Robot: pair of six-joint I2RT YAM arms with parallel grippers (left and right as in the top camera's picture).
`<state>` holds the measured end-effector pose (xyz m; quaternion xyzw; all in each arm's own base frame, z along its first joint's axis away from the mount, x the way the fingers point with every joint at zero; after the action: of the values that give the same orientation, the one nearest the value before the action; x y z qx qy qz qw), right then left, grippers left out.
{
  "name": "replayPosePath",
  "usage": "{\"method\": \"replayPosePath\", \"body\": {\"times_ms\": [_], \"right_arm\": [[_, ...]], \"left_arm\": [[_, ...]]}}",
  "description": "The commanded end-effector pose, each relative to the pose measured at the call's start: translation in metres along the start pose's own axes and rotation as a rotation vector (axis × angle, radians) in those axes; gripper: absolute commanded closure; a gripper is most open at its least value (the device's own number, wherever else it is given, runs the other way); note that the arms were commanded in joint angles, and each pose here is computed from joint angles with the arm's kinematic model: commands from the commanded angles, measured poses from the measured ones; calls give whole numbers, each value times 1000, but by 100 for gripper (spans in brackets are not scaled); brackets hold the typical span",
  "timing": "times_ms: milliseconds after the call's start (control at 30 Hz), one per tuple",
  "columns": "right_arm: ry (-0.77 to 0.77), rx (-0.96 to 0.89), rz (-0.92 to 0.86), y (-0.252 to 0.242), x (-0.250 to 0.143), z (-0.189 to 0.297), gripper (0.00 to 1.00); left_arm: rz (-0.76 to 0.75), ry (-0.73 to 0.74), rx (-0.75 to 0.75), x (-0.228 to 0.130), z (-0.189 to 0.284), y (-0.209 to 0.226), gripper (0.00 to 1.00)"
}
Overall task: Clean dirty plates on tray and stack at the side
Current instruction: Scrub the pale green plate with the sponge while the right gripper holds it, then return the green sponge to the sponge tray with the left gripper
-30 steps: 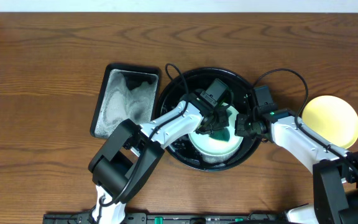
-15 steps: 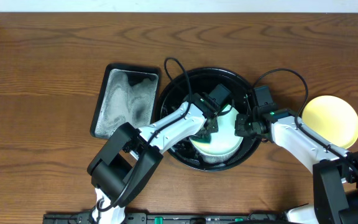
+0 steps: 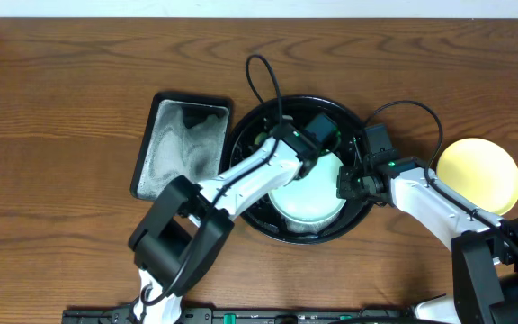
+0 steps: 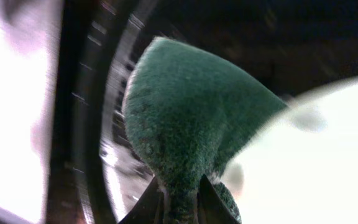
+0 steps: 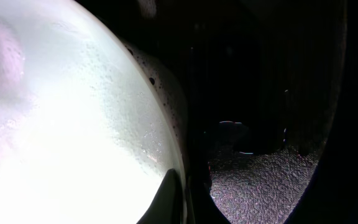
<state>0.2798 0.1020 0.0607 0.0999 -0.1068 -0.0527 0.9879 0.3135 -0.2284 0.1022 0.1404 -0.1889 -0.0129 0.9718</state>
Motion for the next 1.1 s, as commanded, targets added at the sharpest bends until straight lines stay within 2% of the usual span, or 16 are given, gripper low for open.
{"method": "replayPosePath", "body": {"times_ms": [0, 200, 333, 500, 700, 733, 800, 967, 1067], "right_arm": [[3, -142, -14, -21, -4, -7, 99], [3, -142, -14, -21, -4, -7, 99], [1, -141, -13, -20, -4, -7, 99], [-1, -112, 48, -17, -2, -8, 99], [6, -85, 117, -13, -2, -8, 99], [3, -83, 128, -13, -1, -8, 99], [-1, -74, 147, -12, 0, -7, 99], [-53, -19, 187, -3, 6, 9, 99], [-125, 7, 229, 3, 12, 29, 99]], "left_arm": [[49, -156, 74, 36, 33, 37, 91], [183, -222, 39, 54, 76, 90, 85], [290, -163, -30, 59, 84, 137, 85], [292, -3, -221, 60, 58, 176, 85], [212, 139, -407, 43, 6, 190, 85], [203, 157, -412, 40, -3, 192, 84], [176, 189, -405, 34, -17, 194, 72], [155, 252, -394, 25, -38, 192, 66], [158, 233, -396, 28, -34, 193, 48]]}}
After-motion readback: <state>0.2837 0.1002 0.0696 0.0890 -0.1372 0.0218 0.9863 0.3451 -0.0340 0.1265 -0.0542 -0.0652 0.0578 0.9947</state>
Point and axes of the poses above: each gripper's point midway between its finger pads, its own z axis back along the fingers, its own y axis along the line the jaws close on, x = y × z, the point moved 6 cm from there along z, back along the fingers
